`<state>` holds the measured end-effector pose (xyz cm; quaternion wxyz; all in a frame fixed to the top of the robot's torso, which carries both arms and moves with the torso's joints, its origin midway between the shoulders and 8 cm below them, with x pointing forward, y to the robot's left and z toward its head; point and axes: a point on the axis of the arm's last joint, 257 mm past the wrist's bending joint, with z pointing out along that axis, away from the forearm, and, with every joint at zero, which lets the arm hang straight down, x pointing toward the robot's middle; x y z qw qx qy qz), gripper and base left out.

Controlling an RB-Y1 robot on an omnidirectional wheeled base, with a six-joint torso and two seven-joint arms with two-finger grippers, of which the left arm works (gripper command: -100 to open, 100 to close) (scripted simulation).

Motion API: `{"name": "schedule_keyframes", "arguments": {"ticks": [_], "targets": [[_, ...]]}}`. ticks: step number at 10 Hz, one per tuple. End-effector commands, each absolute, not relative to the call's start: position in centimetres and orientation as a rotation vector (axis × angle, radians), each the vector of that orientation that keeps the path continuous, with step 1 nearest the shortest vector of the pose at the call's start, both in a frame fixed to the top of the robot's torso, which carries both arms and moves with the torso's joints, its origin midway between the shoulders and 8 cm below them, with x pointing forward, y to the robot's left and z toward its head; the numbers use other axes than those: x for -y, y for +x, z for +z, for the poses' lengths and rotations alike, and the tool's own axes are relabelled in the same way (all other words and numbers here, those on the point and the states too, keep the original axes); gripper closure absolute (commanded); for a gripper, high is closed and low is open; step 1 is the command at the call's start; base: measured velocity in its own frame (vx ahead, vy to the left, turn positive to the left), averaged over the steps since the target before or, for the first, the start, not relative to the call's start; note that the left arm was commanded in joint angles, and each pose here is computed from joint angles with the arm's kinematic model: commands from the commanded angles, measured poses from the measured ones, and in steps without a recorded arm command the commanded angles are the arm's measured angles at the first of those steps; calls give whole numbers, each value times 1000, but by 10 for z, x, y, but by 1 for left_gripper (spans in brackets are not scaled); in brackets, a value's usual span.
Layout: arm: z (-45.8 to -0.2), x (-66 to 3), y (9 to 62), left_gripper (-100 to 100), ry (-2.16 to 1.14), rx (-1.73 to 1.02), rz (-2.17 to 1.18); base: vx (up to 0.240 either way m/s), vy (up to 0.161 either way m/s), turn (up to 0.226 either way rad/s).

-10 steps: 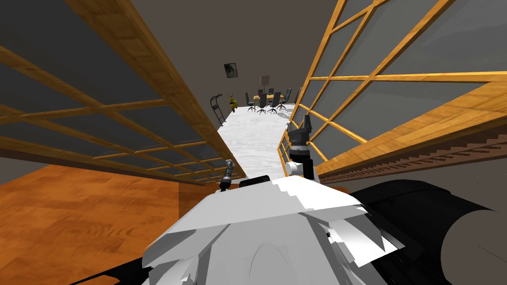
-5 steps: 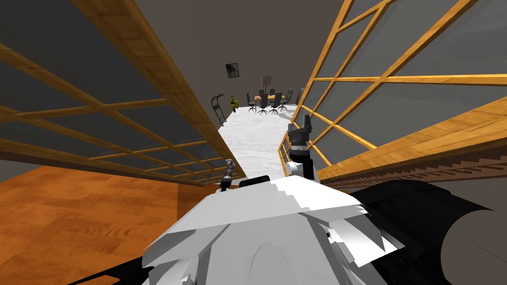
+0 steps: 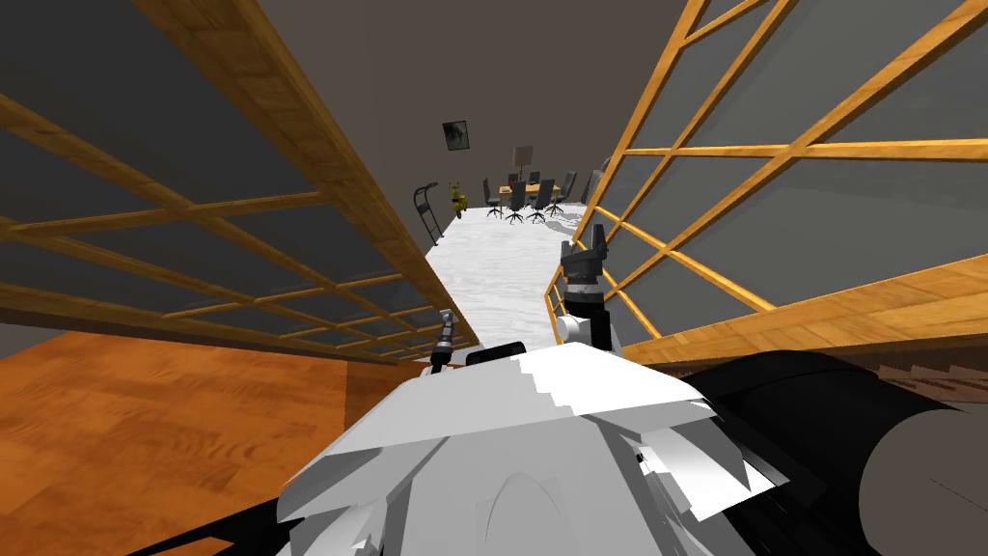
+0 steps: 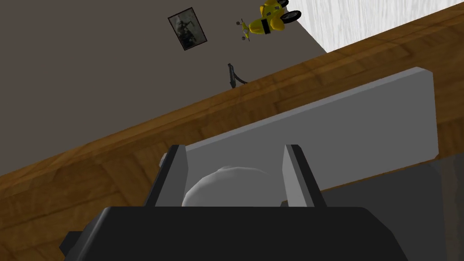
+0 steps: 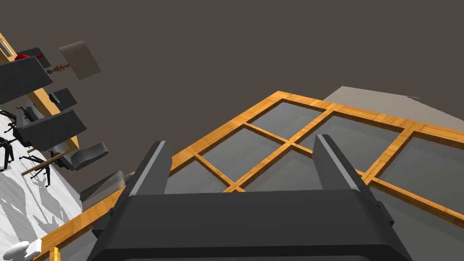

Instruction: Push the door open

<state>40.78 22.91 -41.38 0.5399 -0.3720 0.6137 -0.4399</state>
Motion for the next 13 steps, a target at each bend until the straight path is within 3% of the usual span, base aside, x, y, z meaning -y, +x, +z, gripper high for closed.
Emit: {"name": "schedule_keyframes", "arguments": {"ticks": [1,13], "targets": [[-409,-253,410,100,-913,-1428,-1035,64,-15,-4],[-406,-258,419,100,-1066,-1339,-1161,37,-11,24]]}}
